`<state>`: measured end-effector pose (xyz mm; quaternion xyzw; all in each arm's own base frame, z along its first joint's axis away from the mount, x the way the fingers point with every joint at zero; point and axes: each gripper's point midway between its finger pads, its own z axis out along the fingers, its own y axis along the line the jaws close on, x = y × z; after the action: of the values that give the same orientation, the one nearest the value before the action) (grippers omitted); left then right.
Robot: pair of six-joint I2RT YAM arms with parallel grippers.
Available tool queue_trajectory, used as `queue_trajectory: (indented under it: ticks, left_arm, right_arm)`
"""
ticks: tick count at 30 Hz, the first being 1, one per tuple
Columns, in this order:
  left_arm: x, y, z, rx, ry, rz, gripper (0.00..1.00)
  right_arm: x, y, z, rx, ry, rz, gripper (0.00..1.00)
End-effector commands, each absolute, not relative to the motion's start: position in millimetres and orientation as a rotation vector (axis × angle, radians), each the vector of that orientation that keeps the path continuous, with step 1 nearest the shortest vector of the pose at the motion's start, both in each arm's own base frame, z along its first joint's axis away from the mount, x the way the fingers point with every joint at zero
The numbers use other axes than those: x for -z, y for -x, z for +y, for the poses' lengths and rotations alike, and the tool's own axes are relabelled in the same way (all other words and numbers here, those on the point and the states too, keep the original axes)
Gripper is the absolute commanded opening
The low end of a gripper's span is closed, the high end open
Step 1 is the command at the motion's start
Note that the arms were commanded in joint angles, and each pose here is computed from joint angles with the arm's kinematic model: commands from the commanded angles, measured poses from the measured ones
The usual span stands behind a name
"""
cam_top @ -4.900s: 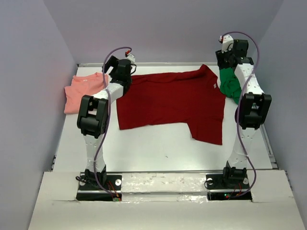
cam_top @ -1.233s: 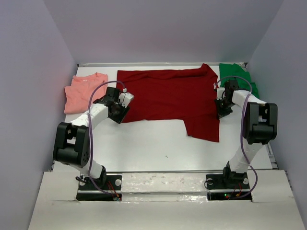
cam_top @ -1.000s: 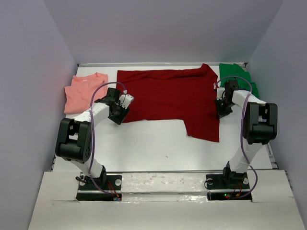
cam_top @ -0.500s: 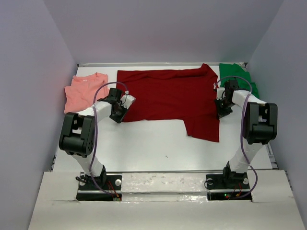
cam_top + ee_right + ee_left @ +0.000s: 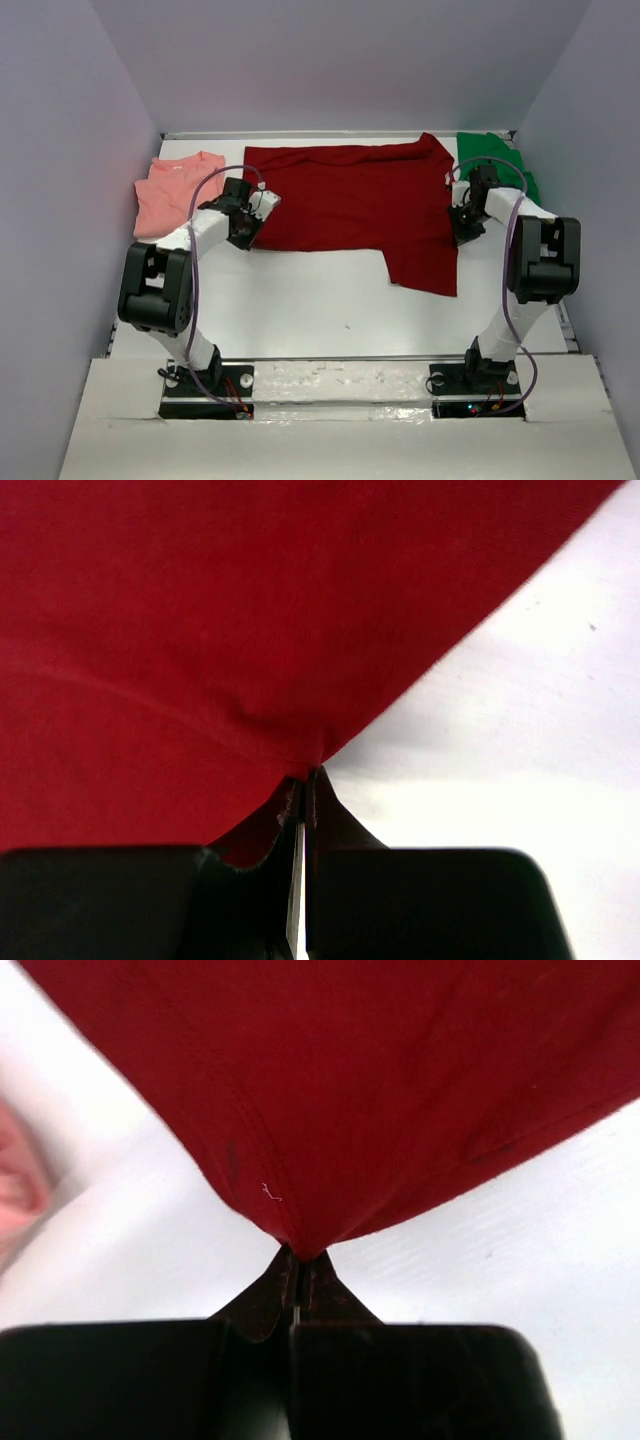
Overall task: Fold and stack the t-shirts
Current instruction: Flatten the tshirt out
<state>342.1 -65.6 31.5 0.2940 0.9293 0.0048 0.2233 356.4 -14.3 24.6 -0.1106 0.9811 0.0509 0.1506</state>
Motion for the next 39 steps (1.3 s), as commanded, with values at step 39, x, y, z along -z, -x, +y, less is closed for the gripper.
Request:
queue_trajectory:
  ticks: [39]
  left_arm:
    - [-472.3,-439.1,-27.1,-0.357,-0.234,1.587,0.00]
  right_arm:
    - [-423.4,-451.1,-8.2,0.040,0.357,1.845,0.00]
